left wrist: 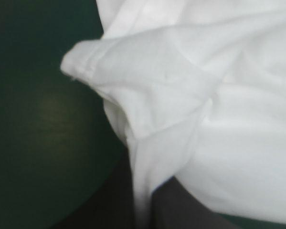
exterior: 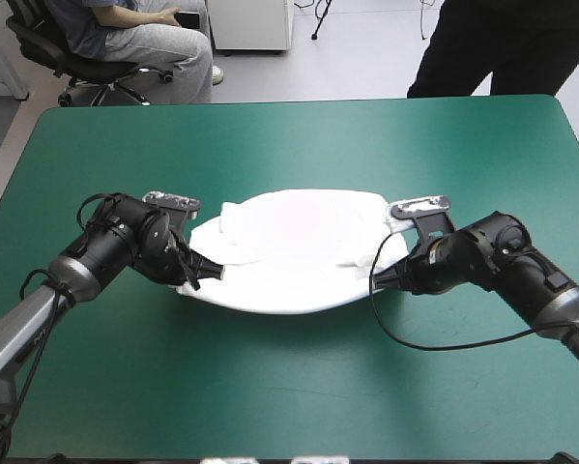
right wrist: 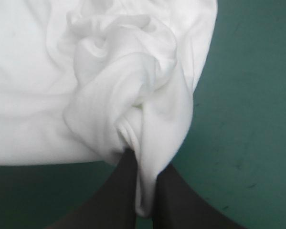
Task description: Fold the cloth
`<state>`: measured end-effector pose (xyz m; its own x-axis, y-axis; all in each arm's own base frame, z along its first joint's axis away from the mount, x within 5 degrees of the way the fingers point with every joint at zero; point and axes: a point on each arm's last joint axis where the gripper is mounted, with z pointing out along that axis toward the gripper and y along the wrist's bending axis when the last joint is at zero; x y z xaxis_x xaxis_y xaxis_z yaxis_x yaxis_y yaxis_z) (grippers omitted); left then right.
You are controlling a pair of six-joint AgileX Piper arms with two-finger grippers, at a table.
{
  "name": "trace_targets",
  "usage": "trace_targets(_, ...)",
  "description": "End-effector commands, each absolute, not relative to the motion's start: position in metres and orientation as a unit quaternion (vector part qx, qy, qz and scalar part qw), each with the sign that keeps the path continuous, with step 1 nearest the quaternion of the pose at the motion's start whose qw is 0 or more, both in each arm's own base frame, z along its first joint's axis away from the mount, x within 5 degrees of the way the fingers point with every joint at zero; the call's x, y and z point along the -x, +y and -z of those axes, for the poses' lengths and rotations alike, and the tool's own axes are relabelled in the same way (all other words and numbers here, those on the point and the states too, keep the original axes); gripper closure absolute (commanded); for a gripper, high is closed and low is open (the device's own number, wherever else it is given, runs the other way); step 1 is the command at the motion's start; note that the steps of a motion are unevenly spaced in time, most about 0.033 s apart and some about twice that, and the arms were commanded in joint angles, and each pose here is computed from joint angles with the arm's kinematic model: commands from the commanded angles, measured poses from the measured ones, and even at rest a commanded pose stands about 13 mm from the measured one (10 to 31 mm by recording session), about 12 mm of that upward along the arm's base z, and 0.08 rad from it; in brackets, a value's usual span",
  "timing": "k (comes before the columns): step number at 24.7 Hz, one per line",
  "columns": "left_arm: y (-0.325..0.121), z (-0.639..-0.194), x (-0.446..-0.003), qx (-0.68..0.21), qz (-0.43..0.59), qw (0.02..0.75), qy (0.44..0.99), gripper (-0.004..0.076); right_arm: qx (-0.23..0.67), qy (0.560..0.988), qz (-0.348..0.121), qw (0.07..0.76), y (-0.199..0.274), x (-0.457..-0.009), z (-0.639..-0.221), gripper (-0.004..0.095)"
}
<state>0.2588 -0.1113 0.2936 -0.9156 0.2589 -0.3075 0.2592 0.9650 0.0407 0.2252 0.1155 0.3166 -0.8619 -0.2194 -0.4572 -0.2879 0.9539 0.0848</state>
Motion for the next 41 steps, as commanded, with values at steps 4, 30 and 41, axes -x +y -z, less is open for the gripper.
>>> trace_targets(4,-0.114,-0.337,-0.296,-0.129,-0.029,0.250,0.959,0.0735,0.091,0.937,-0.101,0.321,0.100,-0.262,-0.352,0.0926)
trace_targets(30,-0.120,-0.272,-0.451,-0.106,-0.003,0.243,0.964,0.0566,0.064,0.950,-0.153,0.266,0.083,-0.418,-0.287,0.0830)
trace_targets(41,-0.115,-0.335,-0.438,-0.098,0.012,0.275,0.956,0.0252,0.096,0.942,-0.142,0.287,0.079,-0.402,-0.334,0.0480)
